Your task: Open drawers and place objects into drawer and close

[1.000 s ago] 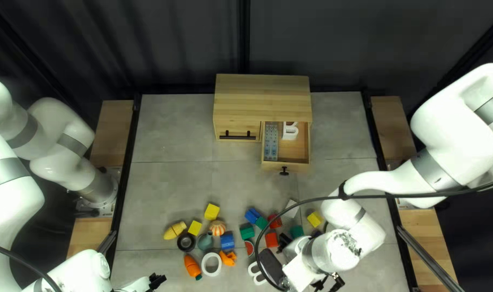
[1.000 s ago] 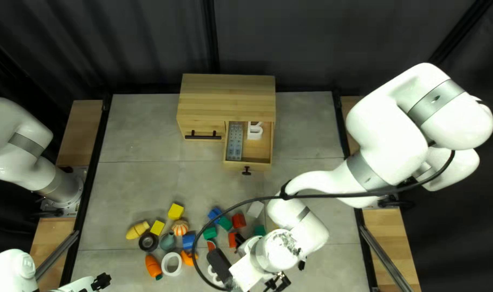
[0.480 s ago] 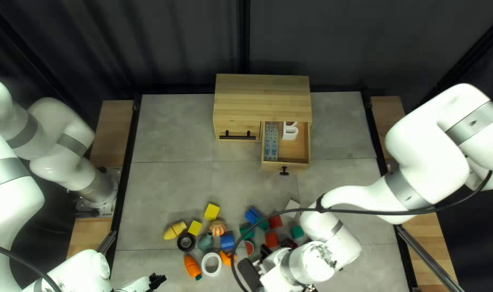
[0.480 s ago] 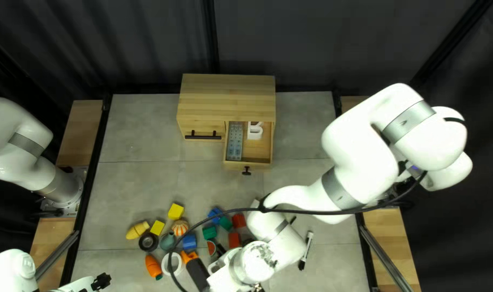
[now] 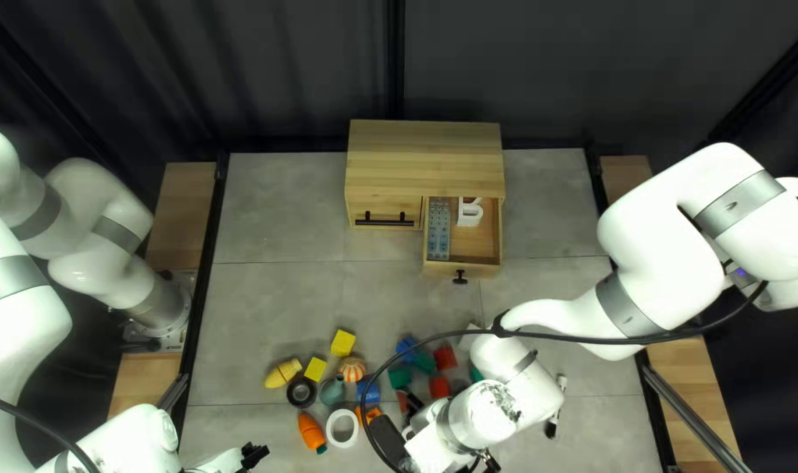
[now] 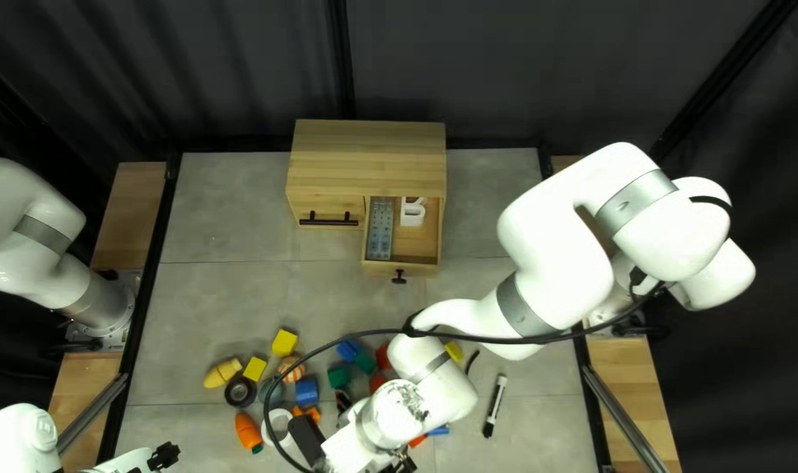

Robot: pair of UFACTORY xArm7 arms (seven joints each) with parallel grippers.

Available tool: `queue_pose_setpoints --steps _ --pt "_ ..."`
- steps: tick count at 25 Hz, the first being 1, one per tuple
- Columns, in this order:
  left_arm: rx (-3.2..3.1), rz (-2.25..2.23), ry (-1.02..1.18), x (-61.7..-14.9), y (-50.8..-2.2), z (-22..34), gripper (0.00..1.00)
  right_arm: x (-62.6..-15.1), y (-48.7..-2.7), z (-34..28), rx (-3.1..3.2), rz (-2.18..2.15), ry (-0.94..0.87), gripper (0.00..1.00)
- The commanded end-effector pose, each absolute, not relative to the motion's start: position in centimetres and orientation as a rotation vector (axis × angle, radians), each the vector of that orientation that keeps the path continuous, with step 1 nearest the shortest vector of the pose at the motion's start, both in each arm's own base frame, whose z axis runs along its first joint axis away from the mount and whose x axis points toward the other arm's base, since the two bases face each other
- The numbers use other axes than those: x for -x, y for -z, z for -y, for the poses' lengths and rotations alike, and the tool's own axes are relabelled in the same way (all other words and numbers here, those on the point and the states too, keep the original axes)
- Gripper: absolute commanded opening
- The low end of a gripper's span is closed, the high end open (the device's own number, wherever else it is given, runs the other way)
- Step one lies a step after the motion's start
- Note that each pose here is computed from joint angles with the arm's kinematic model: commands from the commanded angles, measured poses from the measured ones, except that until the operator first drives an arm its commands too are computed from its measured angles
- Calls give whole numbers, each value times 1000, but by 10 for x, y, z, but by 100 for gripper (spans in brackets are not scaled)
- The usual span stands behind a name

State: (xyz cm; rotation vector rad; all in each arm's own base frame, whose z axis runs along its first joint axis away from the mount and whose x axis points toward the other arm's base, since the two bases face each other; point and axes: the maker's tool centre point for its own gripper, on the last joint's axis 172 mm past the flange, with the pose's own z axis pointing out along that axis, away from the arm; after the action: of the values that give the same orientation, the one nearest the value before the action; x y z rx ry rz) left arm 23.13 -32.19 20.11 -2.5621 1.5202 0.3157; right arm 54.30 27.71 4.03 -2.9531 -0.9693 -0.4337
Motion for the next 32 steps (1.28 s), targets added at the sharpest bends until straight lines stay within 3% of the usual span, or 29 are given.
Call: queue_pose_setpoints --steps 1,3,4,5,6,7,9,19,24,32 --pt "2562 -1520 -316 -231 -201 322 100 -544 -35 -273 2955 983 415 100" --pt "2562 -1520 -316 -231 -201 322 100 -545 -36 -274 2958 994 403 95" --pt "2562 -1520 -316 -231 -201 322 100 -545 -36 -275 2959 998 396 84" --pt "2562 -1520 -316 -231 -201 322 100 -545 -36 -276 2961 1006 387 52" --pt "2562 -1520 -316 -231 -201 322 100 -546 -36 -276 2961 1010 382 38" --pt "2562 -1520 -316 -231 -201 322 100 -545 -36 -277 2961 1013 379 7" --pt "2562 -1520 -316 -231 -201 322 100 -545 -35 -277 2960 1020 376 3" --pt "2562 -1520 -316 -231 -201 322 100 -531 -62 -277 2971 1065 384 2" --pt "2562 -1520 -316 -231 -201 322 100 -503 -107 -237 2985 1112 316 2" --pt "2562 -1520 -316 -231 -201 322 100 -447 -190 -120 3155 923 256 2"
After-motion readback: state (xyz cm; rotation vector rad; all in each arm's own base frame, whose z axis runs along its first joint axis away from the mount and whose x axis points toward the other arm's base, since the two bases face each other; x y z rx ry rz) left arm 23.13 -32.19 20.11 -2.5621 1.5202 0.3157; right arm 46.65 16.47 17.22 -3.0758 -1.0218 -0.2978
